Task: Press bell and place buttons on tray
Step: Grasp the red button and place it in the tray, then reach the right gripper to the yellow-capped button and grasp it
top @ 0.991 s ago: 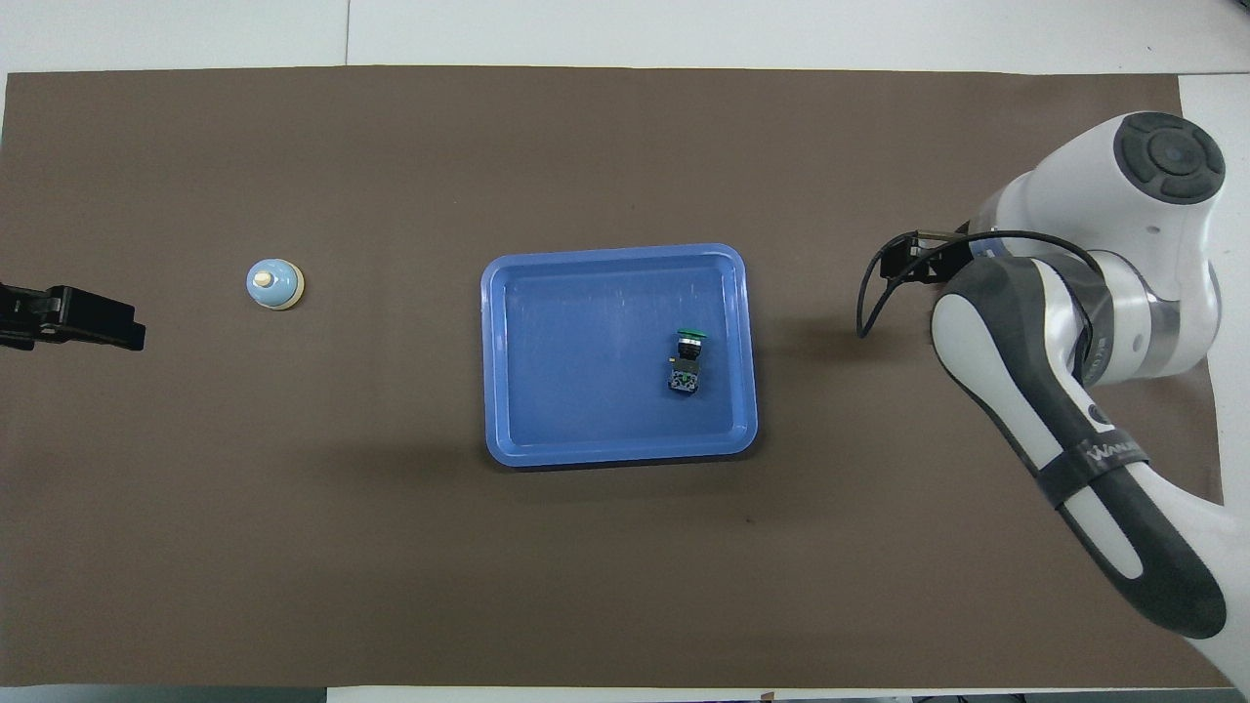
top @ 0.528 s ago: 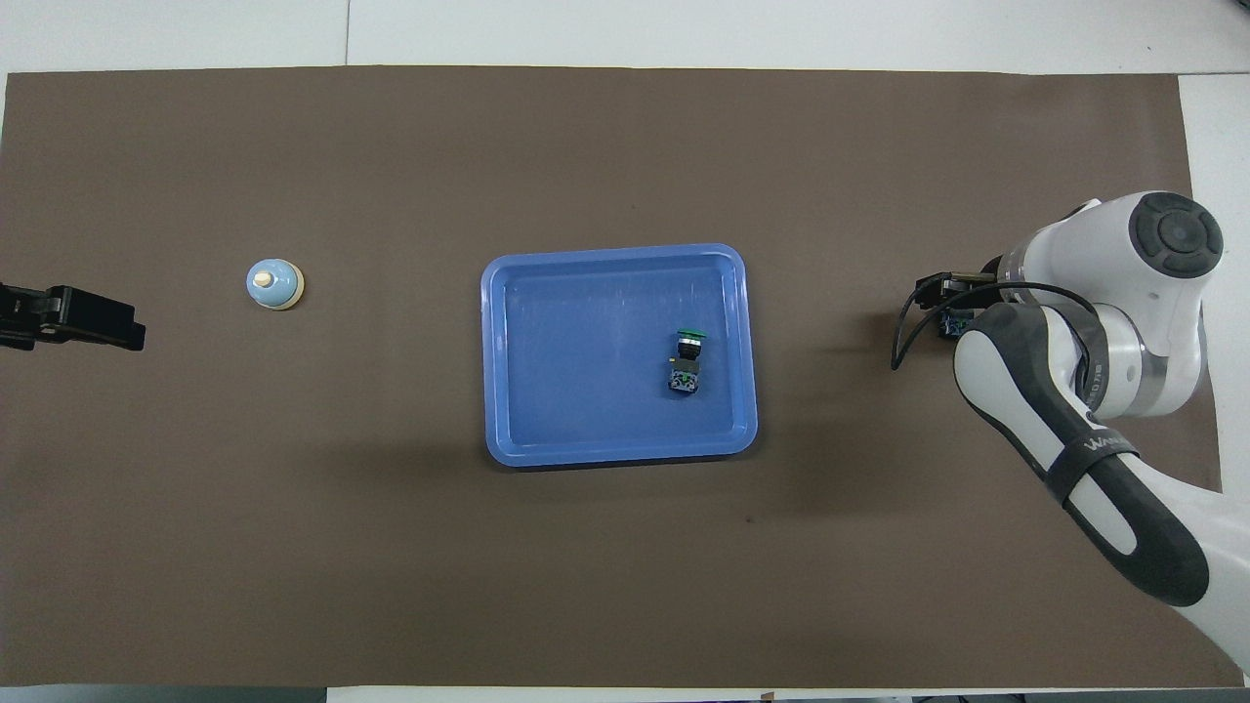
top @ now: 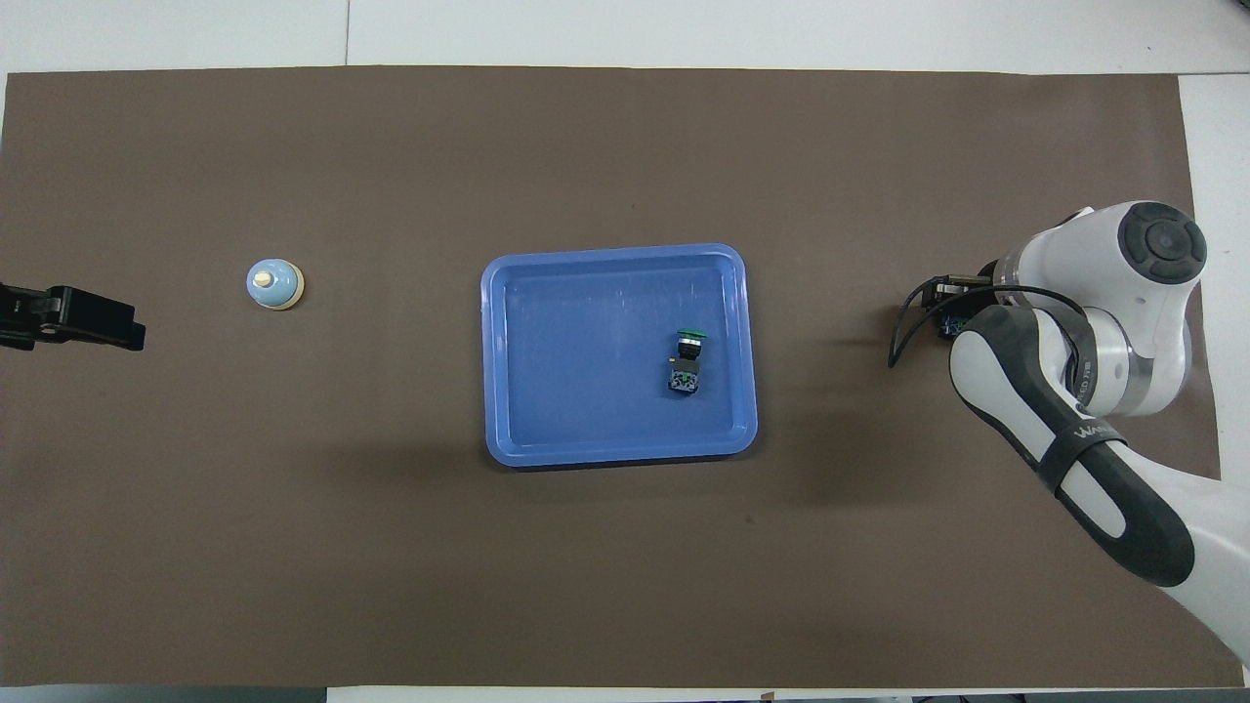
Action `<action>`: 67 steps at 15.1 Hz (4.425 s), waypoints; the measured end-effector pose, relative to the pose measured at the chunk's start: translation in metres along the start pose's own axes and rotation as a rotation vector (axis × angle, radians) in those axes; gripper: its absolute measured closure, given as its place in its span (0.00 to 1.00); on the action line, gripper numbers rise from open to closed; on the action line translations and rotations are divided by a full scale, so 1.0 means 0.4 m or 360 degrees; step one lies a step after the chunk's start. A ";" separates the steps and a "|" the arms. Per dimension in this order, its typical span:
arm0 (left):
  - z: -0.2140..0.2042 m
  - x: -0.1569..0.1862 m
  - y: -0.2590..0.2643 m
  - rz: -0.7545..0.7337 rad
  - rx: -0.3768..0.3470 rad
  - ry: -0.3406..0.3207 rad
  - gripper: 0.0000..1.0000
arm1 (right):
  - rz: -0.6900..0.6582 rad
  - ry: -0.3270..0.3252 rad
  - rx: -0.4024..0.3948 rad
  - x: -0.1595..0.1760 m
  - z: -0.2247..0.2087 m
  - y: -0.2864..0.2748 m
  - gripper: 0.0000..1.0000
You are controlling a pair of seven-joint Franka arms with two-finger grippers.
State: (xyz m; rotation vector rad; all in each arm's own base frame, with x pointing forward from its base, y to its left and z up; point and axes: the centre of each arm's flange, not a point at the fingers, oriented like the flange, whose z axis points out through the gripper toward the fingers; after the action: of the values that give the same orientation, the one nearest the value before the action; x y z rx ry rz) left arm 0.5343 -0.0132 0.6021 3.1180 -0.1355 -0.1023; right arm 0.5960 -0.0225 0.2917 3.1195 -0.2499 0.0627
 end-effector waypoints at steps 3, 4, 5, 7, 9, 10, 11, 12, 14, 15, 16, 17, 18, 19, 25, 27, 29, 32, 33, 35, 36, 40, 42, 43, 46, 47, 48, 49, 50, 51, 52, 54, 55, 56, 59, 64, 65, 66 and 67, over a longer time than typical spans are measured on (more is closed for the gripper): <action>0.000 0.000 0.000 0.0000 0.0000 0.0000 0.00 | -0.0003 0.0003 0.0002 0.001 -0.003 -0.004 0.58; 0.000 0.000 0.000 0.0000 0.0000 0.0000 0.00 | -0.0006 0.0005 0.0003 0.003 -0.005 -0.007 0.58; 0.000 0.000 0.000 0.0000 0.0000 0.0000 0.00 | -0.0012 0.0005 0.0003 0.006 -0.011 -0.014 0.58; 0.000 0.000 0.000 0.0000 0.0000 0.0000 0.00 | -0.0043 -0.0020 0.0000 0.020 -0.044 -0.045 0.58; 0.000 0.000 0.000 0.0000 0.0000 0.0000 0.00 | -0.0077 -0.0040 -0.0005 0.039 -0.106 -0.115 0.58; 0.000 0.000 0.000 0.0000 0.0000 0.0000 0.00 | -0.0074 -0.0047 -0.0008 0.046 -0.144 -0.164 0.58; 0.000 0.000 0.000 0.0000 0.0000 0.0000 0.00 | -0.0063 -0.0054 -0.0010 0.047 -0.186 -0.228 0.58; 0.000 0.000 0.000 0.0000 0.0000 0.0000 0.00 | -0.0049 -0.0058 -0.0011 0.040 -0.229 -0.303 0.58; 0.000 0.000 0.000 0.0000 0.0000 0.0000 0.00 | -0.0033 -0.0046 0.0001 0.007 -0.299 -0.469 0.58; 0.000 0.000 0.000 0.0000 0.0000 0.0000 0.00 | -0.0039 -0.0038 0.0024 -0.021 -0.321 -0.555 0.58; 0.000 0.000 0.000 0.0000 0.0000 0.0000 0.00 | -0.0045 -0.0042 0.0058 -0.054 -0.332 -0.633 0.58; 0.000 0.000 0.000 0.0000 0.0000 0.0000 0.00 | -0.0056 -0.0058 0.0093 -0.090 -0.333 -0.704 0.58; 0.000 0.000 0.000 0.0000 0.0000 0.0000 0.00 | -0.0075 -0.0076 0.0115 -0.126 -0.327 -0.766 0.58; 0.000 0.000 0.000 0.0000 0.0000 0.0000 0.00 | -0.0096 -0.0091 0.0120 -0.160 -0.313 -0.821 0.58; 0.000 0.000 0.000 0.0000 0.0000 0.0000 0.00 | -0.0198 -0.0072 0.0158 -0.301 -0.177 -1.047 0.58; 0.000 0.000 0.000 0.0000 0.0000 0.0000 0.00 | -0.0211 -0.0064 0.0168 -0.311 -0.124 -1.064 0.58; 0.000 0.000 0.000 0.0000 0.0000 0.0000 0.00 | -0.0199 -0.0057 0.0168 -0.312 -0.081 -1.052 0.58; 0.000 0.000 0.000 0.0000 0.0000 0.0000 0.00 | -0.0190 -0.0047 0.0164 -0.318 -0.043 -1.032 0.58; 0.000 0.000 0.000 0.0000 0.0000 0.0000 0.00 | -0.0187 -0.0046 0.0161 -0.319 -0.036 -1.027 0.58; 0.000 0.000 0.000 0.0000 0.0000 0.0000 0.00 | -0.0184 -0.0037 0.0163 -0.317 -0.035 -1.020 0.58; 0.000 0.000 0.000 0.0000 0.0000 0.0000 0.00 | -0.0183 -0.0035 0.0164 -0.316 -0.035 -1.019 0.58; 0.000 0.000 0.000 0.0000 0.0000 0.0000 0.00 | -0.0181 -0.0024 0.0173 -0.316 -0.033 -1.016 0.57; 0.000 0.000 0.000 0.0000 0.0000 0.0000 0.00 | -0.0178 -0.0024 0.0172 -0.317 -0.034 -1.015 0.43; 0.000 0.000 0.000 0.0000 0.0000 0.0000 0.00 | -0.0169 -0.0024 0.0172 -0.317 -0.035 -1.014 0.36; 0.000 0.000 0.000 0.0000 0.0000 0.0000 0.00 | -0.0116 -0.0037 0.0160 -0.314 -0.048 -1.009 0.01; 0.000 0.000 0.000 0.0000 0.0000 0.0000 0.00 | -0.0099 -0.0048 0.0147 -0.308 -0.060 -1.003 0.00; 0.000 0.000 0.000 0.0000 0.0000 0.0000 0.00 | -0.0076 -0.0060 0.0128 -0.294 -0.081 -0.989 0.00; 0.000 0.000 0.000 0.0000 0.0000 0.0000 0.00 | -0.0040 -0.0065 0.0109 -0.267 -0.114 -0.959 0.00; 0.000 0.000 0.000 0.0000 0.0000 0.0000 0.00 | 0.0012 -0.0061 0.0094 -0.227 -0.156 -0.910 0.00; 0.000 0.000 0.000 0.0000 0.0000 0.0000 0.00 | 0.0053 -0.0055 0.0082 -0.183 -0.202 -0.846 0.00; 0.000 0.000 0.000 0.0000 0.0000 0.0000 0.00 | 0.0070 -0.0052 0.0070 -0.135 -0.249 -0.764 0.00; 0.000 0.000 0.000 0.0000 0.0000 0.0000 0.00 | 0.0055 -0.0053 0.0058 -0.050 -0.328 -0.577 0.00; 0.000 0.000 0.000 0.0000 0.0000 0.0000 0.00 | 0.0042 -0.0055 0.0054 -0.015 -0.354 -0.481 0.00; 0.000 0.000 0.000 0.0000 0.0000 0.0000 0.00 | 0.0029 -0.0057 0.0051 0.016 -0.368 -0.389 0.00; 0.000 0.000 0.000 0.0000 0.0000 0.0000 0.00 | 0.0037 -0.0073 0.0017 0.078 -0.350 -0.146 0.00; 0.000 0.000 0.000 0.0000 0.0000 0.0000 0.00 | 0.0162 -0.0114 -0.0080 0.074 -0.250 0.084 0.00; 0.000 0.000 0.000 0.0000 0.0000 0.0000 0.00 | 0.0181 -0.0097 -0.0081 0.066 -0.219 0.122 0.00; 0.000 0.000 0.000 0.0000 0.0000 0.0000 0.00 | 0.0184 -0.0080 -0.0077 0.057 -0.190 0.163 0.00; 0.000 0.000 0.000 0.0000 0.0000 0.0000 0.00 | 0.0185 -0.0072 -0.0074 0.049 -0.165 0.204 0.00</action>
State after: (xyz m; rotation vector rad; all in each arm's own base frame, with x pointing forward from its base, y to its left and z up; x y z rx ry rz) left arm 0.5343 -0.0132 0.6021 3.1180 -0.1355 -0.1023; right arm 0.5996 -0.1051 0.3592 3.0599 -0.4271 -0.0128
